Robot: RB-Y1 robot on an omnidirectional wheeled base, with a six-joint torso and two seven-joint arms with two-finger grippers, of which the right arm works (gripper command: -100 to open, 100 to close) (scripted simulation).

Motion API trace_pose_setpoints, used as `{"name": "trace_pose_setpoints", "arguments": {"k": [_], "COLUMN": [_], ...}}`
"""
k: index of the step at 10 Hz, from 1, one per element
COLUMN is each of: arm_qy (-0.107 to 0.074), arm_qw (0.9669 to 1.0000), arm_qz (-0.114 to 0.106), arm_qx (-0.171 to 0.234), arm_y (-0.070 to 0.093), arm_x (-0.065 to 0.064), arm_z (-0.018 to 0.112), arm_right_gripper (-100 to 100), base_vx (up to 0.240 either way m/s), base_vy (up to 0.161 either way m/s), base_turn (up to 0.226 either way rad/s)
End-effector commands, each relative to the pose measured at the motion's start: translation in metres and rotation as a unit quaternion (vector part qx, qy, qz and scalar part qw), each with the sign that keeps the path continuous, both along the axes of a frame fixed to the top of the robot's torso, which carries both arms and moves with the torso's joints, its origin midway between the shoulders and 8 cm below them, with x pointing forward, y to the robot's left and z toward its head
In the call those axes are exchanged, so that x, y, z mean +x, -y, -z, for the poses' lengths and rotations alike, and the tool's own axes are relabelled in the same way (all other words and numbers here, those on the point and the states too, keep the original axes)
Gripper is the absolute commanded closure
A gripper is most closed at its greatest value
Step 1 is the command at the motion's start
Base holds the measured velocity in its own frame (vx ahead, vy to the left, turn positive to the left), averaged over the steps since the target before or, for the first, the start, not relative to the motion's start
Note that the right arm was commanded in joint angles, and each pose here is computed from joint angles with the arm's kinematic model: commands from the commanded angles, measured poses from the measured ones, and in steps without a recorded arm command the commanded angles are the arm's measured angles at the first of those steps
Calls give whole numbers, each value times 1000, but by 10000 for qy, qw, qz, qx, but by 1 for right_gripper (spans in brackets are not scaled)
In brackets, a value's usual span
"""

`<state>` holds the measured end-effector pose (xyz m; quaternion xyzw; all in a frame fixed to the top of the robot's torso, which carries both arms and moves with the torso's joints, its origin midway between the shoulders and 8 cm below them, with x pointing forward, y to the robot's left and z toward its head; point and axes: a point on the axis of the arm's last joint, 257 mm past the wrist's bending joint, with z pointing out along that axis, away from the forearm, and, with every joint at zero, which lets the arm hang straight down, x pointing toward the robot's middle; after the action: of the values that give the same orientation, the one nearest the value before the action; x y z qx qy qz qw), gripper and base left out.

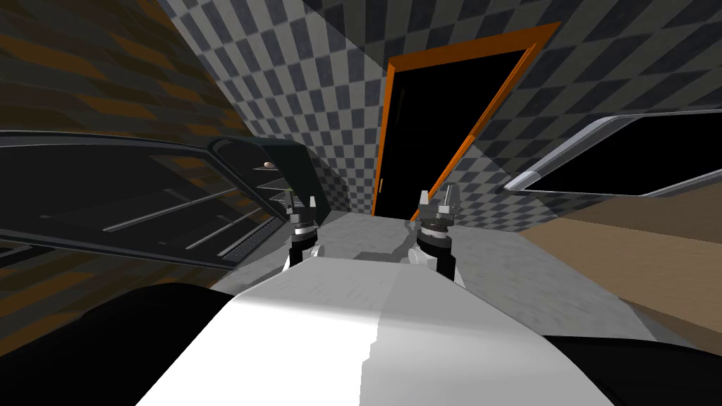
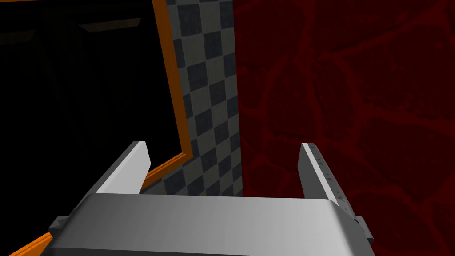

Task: Pull the door open

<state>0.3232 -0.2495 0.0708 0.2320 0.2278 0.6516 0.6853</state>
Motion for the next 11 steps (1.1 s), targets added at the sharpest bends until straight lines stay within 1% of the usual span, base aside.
{"name": "trace_pose_setpoints", "arguments": {"k": [1,3,4,5,6,9,11], "arm_qy": [-80,-188,-265,-304,-384,-527,-625], "arm_qw": [9997,9983,9967,9956,9931,9871,9818], "arm_qz": [-169,-389,-540,-614,-762,-1018,-1184], "arm_qx": [162,386,550,632,804,1122,1345], "arm_y": [1,2,3,4,5,7,8], "arm_x": [6,15,21,24,30,40,47], "arm_z": [9,22,32,36,46,65,78], "arm_right_gripper": [-100,-100,-100,-100,-100,-100,-100], "base_vx": [86,175,209,163,148,115,86], "base_vy": [0,1,6,1,-13,-8,-4], "base_turn": [43,57,54,44,56,44,41]}}
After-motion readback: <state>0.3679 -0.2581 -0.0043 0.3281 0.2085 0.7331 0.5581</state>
